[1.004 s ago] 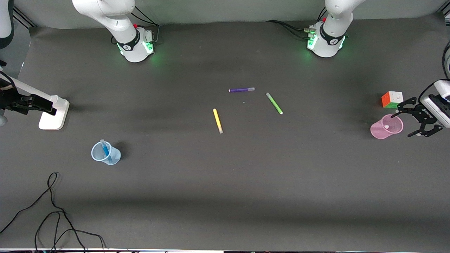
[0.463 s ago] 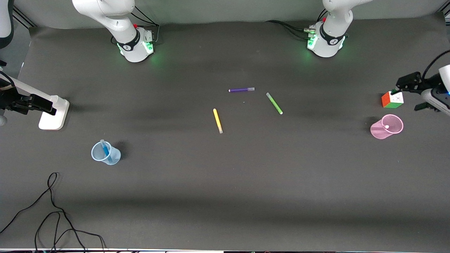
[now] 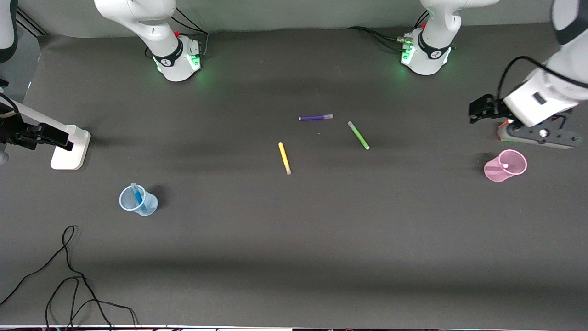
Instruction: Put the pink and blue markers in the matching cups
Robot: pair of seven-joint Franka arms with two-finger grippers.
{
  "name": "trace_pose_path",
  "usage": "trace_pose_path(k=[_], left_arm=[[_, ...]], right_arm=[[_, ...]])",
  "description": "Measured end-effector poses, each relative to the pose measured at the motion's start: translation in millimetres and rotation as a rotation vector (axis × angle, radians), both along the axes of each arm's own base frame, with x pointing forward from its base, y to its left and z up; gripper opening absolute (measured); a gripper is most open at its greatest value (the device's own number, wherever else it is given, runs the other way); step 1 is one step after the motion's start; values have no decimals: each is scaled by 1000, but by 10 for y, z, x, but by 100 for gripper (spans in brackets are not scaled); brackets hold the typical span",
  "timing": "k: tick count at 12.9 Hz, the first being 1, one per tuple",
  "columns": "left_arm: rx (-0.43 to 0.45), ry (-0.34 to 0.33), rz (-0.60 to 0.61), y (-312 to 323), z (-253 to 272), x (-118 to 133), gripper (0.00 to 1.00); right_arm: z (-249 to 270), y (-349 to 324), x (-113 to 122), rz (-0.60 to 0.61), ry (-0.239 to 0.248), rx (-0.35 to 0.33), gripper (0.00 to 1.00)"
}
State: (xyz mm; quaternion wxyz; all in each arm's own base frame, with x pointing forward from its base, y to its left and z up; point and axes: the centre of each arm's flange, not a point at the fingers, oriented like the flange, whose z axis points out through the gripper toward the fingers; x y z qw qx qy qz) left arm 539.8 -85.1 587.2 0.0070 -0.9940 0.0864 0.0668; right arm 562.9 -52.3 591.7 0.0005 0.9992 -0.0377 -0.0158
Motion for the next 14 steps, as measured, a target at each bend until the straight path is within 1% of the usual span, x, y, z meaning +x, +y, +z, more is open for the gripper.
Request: trace_pose_path(k=[2,5,8,11,14], left_arm=[[16,-4,7,-1,23,57,100],[41,22,8,37,-37,76,100],[55,30,8,57,-34,76,100],[59,4,14,89,65,43,100],[57,-35,14,91,72,11,100]], right_arm=[[0,0,0,0,0,0,100],[0,0,0,0,0,0,100],[0,0,0,0,0,0,100],[0,-1,0,0,0,0,100],[0,-2,0,0,0,0,100]])
